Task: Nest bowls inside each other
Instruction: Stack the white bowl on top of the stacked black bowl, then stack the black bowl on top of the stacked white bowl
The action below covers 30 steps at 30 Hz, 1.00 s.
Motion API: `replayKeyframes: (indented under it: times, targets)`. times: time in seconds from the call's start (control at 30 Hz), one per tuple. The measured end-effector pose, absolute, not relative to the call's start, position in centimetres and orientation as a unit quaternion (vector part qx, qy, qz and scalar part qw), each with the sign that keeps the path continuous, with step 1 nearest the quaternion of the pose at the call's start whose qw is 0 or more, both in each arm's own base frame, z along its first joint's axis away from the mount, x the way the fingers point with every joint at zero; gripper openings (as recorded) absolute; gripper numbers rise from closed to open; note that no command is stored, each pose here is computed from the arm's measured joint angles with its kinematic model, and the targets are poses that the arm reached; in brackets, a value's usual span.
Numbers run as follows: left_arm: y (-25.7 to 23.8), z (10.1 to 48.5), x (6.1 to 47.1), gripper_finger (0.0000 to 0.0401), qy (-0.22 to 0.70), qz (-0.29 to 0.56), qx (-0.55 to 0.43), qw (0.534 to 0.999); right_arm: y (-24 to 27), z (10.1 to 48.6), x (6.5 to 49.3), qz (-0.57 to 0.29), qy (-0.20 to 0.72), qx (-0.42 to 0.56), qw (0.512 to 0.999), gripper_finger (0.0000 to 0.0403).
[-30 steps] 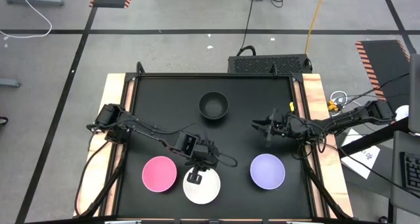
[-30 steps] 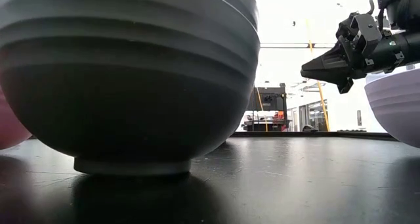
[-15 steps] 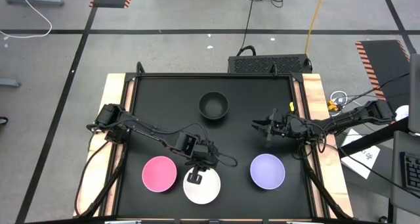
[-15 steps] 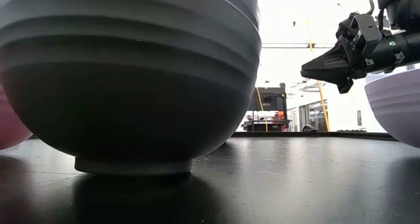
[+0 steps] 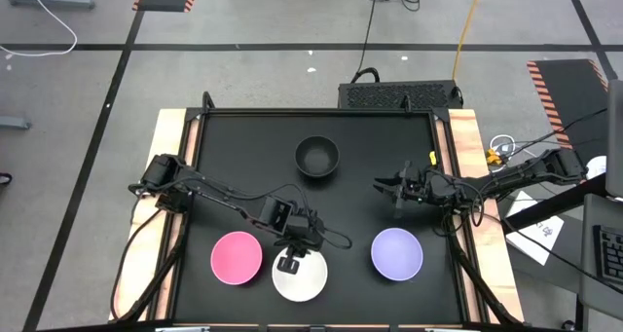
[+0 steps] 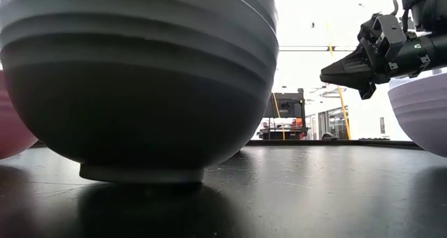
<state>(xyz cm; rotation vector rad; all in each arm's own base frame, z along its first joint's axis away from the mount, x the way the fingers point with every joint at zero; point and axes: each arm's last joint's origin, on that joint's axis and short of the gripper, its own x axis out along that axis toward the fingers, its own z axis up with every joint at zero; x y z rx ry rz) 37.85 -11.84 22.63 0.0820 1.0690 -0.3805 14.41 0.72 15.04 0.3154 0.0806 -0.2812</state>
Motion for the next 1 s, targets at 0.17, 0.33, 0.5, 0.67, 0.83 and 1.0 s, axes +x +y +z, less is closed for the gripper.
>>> replayKeyframes:
  times: [0.17, 0.33, 0.5, 0.67, 0.83, 1.0]
  targets:
    - [-11.8, 22.7, 37.9, 0.012, 0.505, -0.18, 0.039, 0.843, 0.7, 15.0, 14.4, -0.14, 0.04, 0.156, 0.977, 0.0098]
    - [-11.8, 22.8, 38.0, 0.0151, 0.501, -0.18, 0.04, 0.845, 0.7, 15.0, 14.4, -0.139, 0.04, 0.157, 0.977, 0.0098]
    - [-11.8, 23.6, 37.8, 0.0178, 0.489, -0.181, 0.046, 0.852, 0.7, 15.0, 14.4, -0.14, 0.04, 0.157, 0.977, 0.0098]
    - [-11.5, 25.4, 37.0, 0.0199, 0.469, -0.175, 0.06, 0.864, 0.7, 15.0, 14.4, -0.14, 0.04, 0.158, 0.977, 0.0098]
    - [-10.2, 28.7, 35.0, 0.0209, 0.453, -0.138, 0.092, 0.876, 0.7, 15.0, 14.4, -0.14, 0.04, 0.158, 0.977, 0.0098]
    - [-7.9, 31.6, 32.7, 0.0209, 0.424, -0.095, 0.071, 0.898, 0.7, 15.0, 14.4, -0.14, 0.04, 0.158, 0.977, 0.0098]
